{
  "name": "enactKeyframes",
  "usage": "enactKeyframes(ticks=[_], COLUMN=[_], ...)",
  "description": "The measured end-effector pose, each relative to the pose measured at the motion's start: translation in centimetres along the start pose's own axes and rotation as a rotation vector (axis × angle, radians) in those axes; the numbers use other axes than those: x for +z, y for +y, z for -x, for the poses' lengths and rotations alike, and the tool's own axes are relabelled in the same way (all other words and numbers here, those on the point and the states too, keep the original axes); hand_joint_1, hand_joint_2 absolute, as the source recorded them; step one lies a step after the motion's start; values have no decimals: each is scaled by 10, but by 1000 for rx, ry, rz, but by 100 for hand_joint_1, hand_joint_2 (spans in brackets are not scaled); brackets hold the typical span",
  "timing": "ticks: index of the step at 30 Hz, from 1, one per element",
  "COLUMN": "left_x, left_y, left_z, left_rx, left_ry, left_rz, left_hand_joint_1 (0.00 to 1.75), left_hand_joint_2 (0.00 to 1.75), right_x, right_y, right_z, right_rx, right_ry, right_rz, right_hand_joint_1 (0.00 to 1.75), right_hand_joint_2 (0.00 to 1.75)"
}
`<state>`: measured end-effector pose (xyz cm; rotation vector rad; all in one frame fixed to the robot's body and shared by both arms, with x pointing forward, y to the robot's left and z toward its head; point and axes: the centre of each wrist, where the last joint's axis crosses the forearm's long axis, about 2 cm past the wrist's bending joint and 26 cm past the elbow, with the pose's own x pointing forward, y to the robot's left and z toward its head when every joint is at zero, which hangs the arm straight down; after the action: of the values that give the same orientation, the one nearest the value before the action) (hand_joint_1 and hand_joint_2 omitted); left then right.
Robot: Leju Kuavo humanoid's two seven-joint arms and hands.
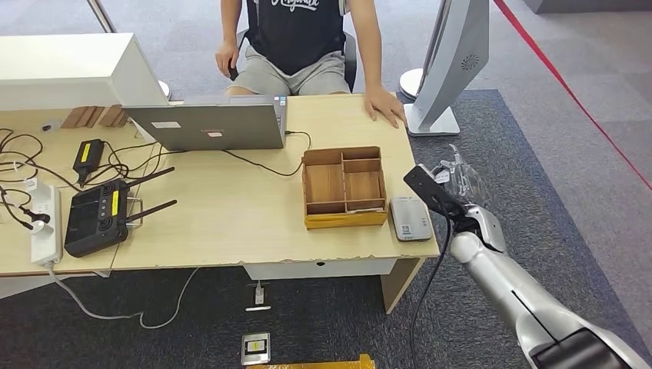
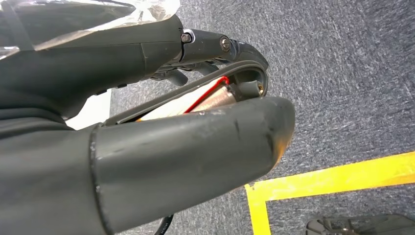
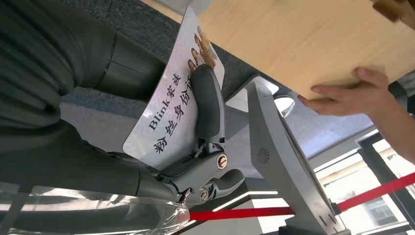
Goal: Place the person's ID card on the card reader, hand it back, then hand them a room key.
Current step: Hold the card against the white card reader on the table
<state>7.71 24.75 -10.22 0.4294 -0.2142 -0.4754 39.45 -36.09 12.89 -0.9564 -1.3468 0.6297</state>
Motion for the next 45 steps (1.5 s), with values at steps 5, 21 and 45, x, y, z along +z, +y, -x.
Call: enactKeyframes(ticks=[5, 21, 45], left_x=[0, 0, 0], left_y=[0, 0, 0], left_z=[0, 0, 0], left_rx=[3, 3, -14], left_ry=[11, 9, -4], left_rz=[-2, -3, -8], left_hand_joint_1=[0, 0, 0], left_hand_joint_2=[0, 0, 0], right_x=[10, 26, 26], right_y=[21, 49, 49], right_z=[1, 12, 12], right_rx=[7, 24, 23], right_ry=[19, 76, 79], right_rz=[-74, -171, -154], right_hand_joint_1=[175, 175, 175], right_hand_joint_2=[175, 175, 175])
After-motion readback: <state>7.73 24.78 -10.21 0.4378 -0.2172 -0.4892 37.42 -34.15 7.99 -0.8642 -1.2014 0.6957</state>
